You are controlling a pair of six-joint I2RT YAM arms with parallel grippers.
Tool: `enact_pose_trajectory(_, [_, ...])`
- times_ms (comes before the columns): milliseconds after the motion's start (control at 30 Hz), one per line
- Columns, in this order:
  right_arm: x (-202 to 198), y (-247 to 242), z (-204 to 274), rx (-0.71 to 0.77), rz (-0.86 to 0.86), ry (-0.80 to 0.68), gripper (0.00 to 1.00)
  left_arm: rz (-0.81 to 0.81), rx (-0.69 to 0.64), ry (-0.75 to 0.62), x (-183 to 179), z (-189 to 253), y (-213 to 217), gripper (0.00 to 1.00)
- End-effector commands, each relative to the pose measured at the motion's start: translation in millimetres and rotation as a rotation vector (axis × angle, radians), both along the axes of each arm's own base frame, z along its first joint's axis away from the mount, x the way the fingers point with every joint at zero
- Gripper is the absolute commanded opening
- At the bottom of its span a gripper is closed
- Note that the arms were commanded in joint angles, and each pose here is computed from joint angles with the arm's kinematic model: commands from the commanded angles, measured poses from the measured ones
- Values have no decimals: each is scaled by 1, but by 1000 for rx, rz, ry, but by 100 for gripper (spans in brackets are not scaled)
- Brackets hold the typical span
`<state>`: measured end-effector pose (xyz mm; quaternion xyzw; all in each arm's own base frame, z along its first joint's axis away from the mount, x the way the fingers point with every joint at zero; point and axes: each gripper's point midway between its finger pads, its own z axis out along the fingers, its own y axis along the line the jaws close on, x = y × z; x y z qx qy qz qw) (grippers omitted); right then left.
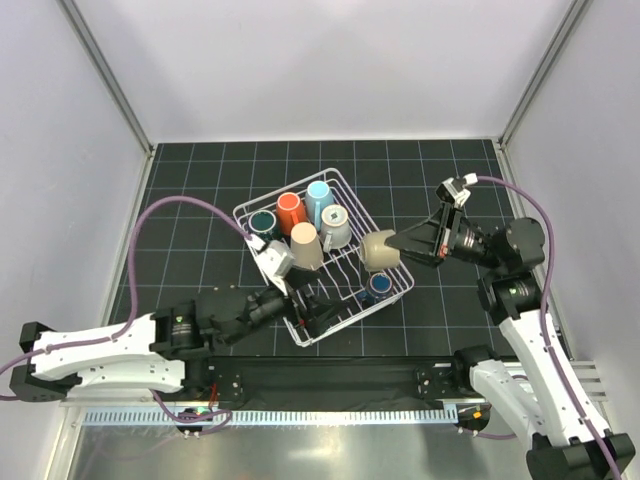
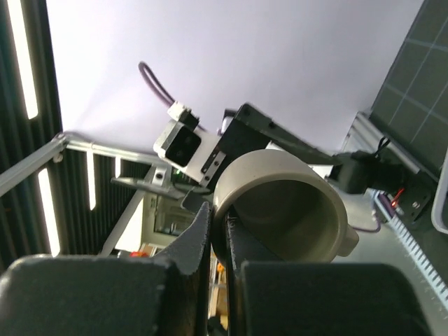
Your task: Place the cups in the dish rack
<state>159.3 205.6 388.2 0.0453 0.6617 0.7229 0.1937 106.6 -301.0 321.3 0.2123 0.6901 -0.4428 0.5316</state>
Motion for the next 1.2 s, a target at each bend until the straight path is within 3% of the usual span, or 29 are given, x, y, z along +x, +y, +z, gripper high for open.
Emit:
enact_pose_trajectory(0, [-30,1,12,46,110,28,4,-72,-5,-144,-4,27,-16,93])
enact_pose_trajectory(133, [-37,0,10,55,117,40,4,-124,-10,-170,-9,36,-35,93])
enact_pose_trajectory(333, [-41,1,12,70,117,43,4,-167,-44,-168,-14,41,-54,78])
enact_pose_trajectory(667, [-50,-2,22,135,136,66,4,-143,-151,-189,-9,44,-73,68])
enact_pose_trajectory(833, [-52,-3,23,139,137,72,4,-156,-150,-195,-9,46,-83,56])
enact_pose_trajectory(967, [-54,-3,22,136,143,71,4,-161,-189,-194,-10,50,-85,35])
enact_pose_trajectory(1167, [-55,-3,17,132,142,81,4,-170,-219,-186,-12,53,-87,31])
